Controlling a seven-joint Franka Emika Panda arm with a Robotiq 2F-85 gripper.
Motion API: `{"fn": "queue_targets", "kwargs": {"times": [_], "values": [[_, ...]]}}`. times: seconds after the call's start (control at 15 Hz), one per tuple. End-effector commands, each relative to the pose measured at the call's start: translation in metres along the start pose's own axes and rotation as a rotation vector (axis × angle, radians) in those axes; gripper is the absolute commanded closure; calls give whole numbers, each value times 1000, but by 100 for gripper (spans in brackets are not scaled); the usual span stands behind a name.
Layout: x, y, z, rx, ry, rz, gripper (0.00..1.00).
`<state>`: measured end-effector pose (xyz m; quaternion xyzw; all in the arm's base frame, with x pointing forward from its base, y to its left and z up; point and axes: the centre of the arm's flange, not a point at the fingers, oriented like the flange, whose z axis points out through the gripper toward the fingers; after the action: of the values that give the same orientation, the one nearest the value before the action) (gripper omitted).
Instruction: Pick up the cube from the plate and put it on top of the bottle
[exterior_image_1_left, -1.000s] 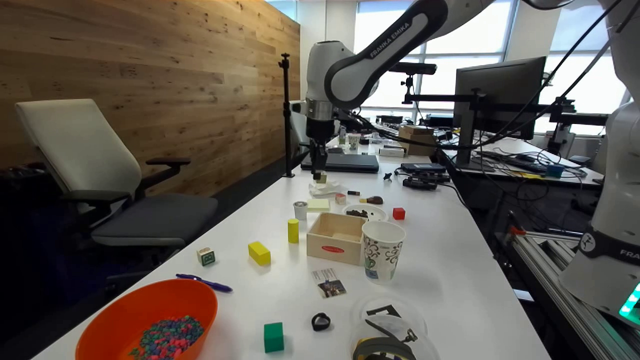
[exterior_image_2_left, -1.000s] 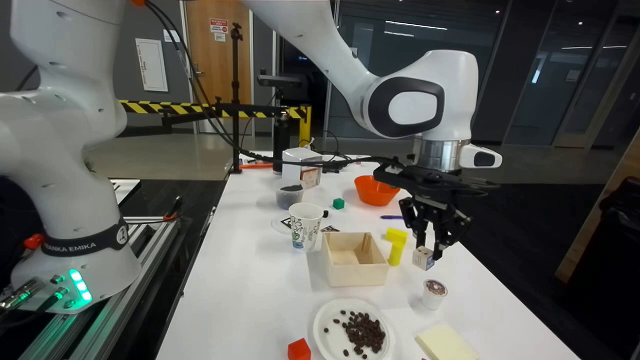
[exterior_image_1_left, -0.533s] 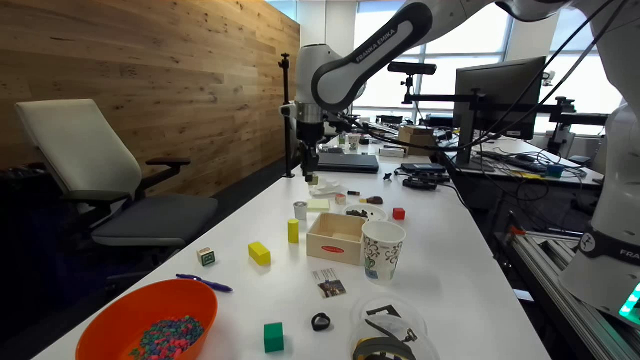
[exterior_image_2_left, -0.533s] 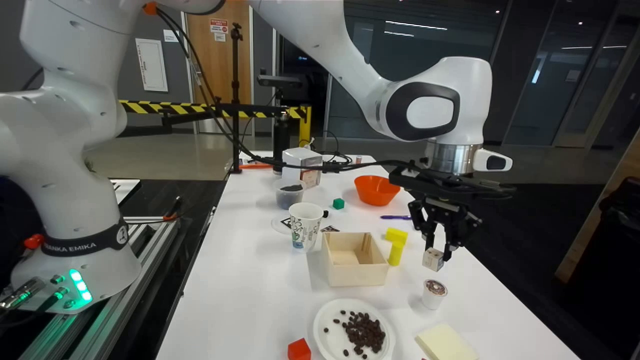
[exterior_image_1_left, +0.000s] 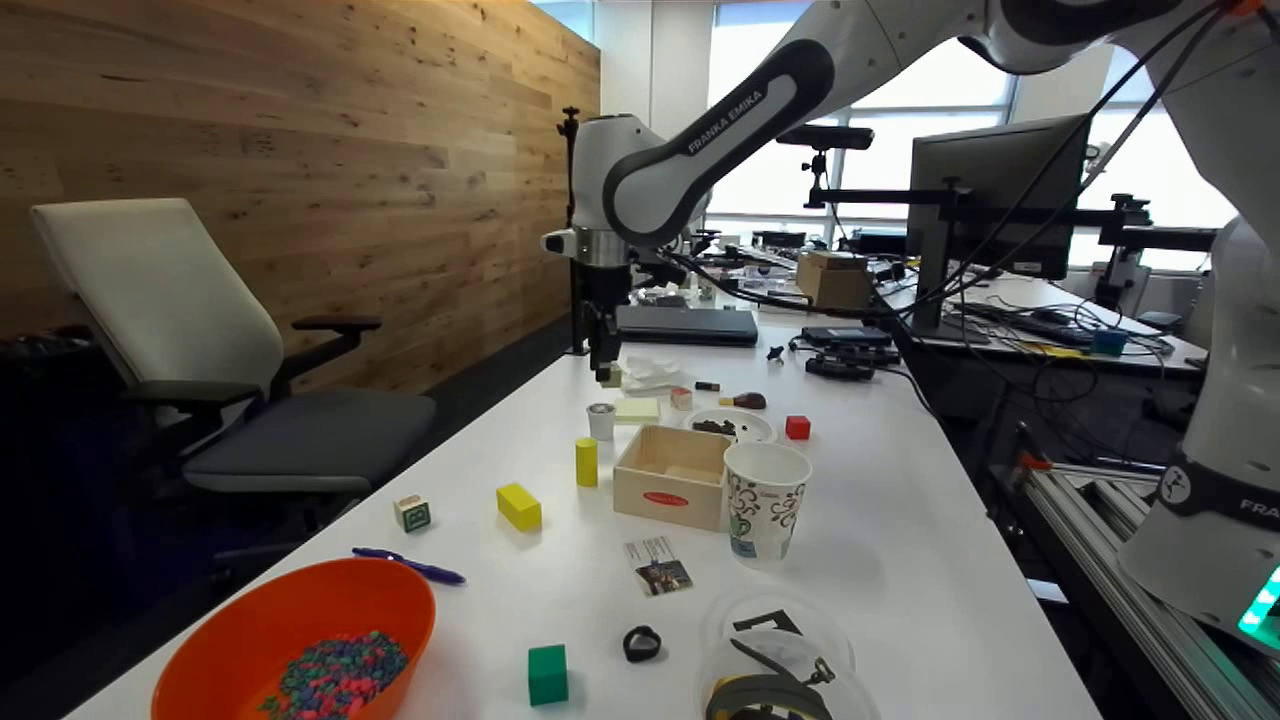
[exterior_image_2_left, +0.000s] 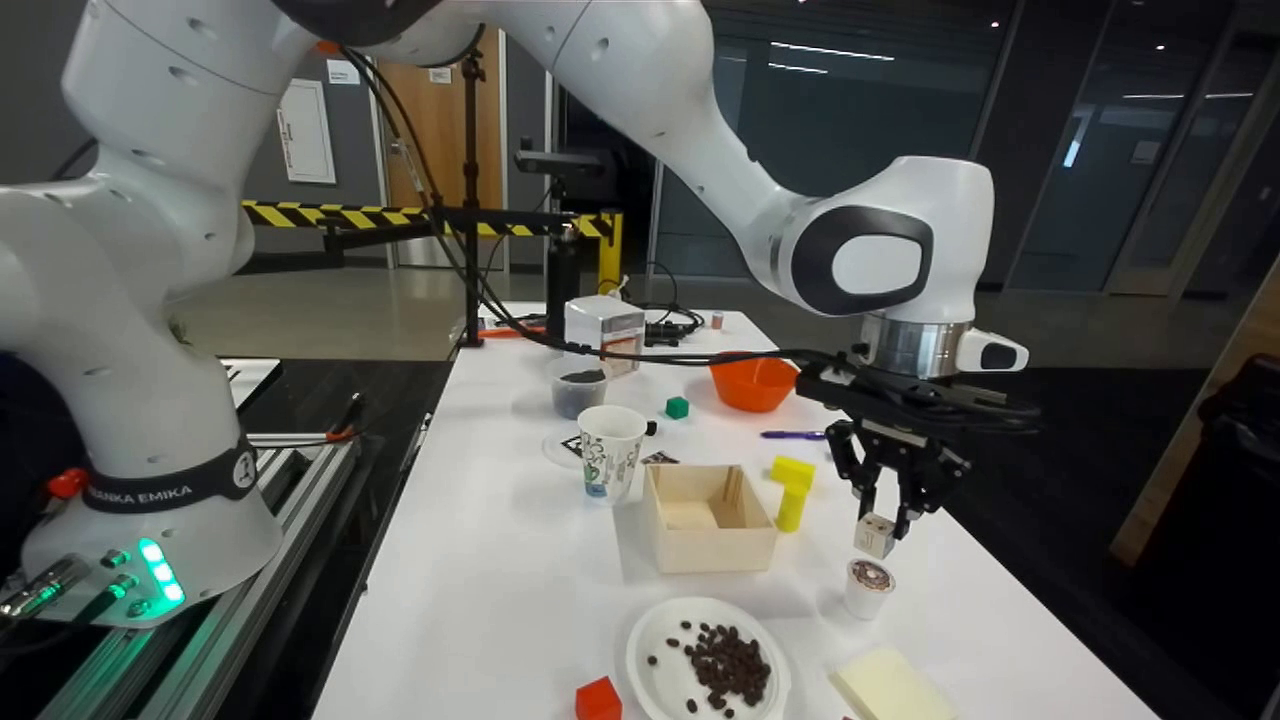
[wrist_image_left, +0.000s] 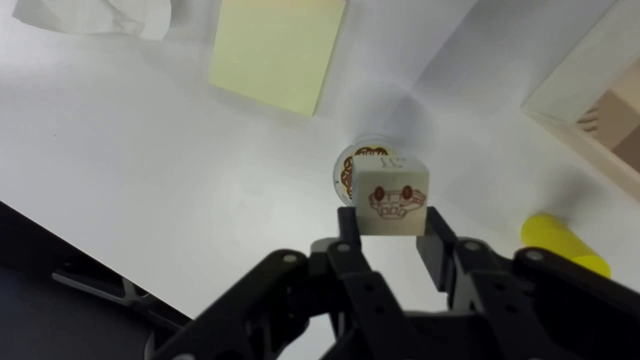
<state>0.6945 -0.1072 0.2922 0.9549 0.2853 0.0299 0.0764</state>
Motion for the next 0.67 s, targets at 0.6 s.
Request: {"fn": "queue_targets", "kwargs": {"times": [0.6], "values": [[21,14,33,37,-13,-61,91]]}}
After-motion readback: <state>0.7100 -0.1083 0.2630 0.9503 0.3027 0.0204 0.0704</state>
